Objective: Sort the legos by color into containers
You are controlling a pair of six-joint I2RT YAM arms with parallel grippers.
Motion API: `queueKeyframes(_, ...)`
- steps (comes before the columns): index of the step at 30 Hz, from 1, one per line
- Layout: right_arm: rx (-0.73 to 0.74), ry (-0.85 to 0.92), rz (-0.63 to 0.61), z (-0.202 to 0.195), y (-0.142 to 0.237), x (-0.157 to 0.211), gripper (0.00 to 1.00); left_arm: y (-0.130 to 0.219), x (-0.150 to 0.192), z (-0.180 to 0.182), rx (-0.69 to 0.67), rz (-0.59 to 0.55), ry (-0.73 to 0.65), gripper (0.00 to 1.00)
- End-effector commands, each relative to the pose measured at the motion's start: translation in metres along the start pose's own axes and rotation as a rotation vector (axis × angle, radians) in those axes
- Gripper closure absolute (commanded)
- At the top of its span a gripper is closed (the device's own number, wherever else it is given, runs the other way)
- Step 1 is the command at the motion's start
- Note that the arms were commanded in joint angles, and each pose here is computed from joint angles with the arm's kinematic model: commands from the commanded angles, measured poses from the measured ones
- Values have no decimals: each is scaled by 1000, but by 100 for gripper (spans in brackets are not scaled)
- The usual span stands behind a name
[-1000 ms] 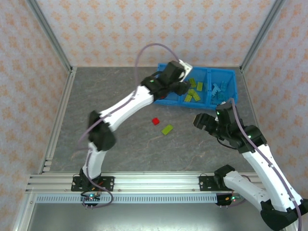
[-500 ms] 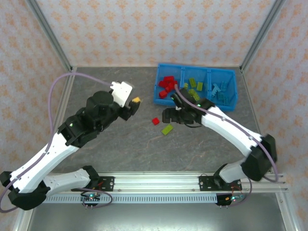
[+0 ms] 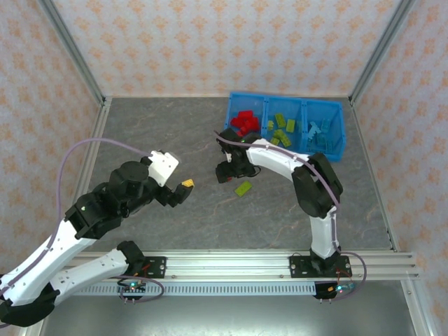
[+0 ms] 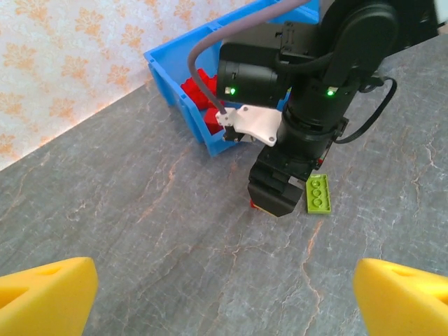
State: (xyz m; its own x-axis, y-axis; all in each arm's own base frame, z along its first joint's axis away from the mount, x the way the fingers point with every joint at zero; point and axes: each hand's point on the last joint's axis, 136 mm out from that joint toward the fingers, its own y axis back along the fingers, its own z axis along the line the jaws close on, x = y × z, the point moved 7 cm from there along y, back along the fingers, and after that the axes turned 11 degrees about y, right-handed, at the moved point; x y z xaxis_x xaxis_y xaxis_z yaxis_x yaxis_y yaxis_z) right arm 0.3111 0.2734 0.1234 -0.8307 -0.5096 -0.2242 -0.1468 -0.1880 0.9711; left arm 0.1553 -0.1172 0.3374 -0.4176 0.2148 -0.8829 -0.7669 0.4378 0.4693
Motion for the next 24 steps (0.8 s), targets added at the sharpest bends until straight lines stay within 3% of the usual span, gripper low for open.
queueKeyframes(1,-12,37,-26,6,-5,-12,23,0,10,-1,13,27,1,5)
queueKeyframes(8,-5,55,4,12,-29,-18,37,-9,17,4,-48,47,6,4)
queueKeyframes(13,32,39,-36,8,-20,-19,66,-13,20,4,-49,50,9,5)
queueKeyframes(19,79,-32,-307,1,50,-22,73,-12,20,4,-53,43,18,4)
queueKeyframes(24,227,-177,-490,-32,97,-44,74,-12,17,3,-47,38,69,4)
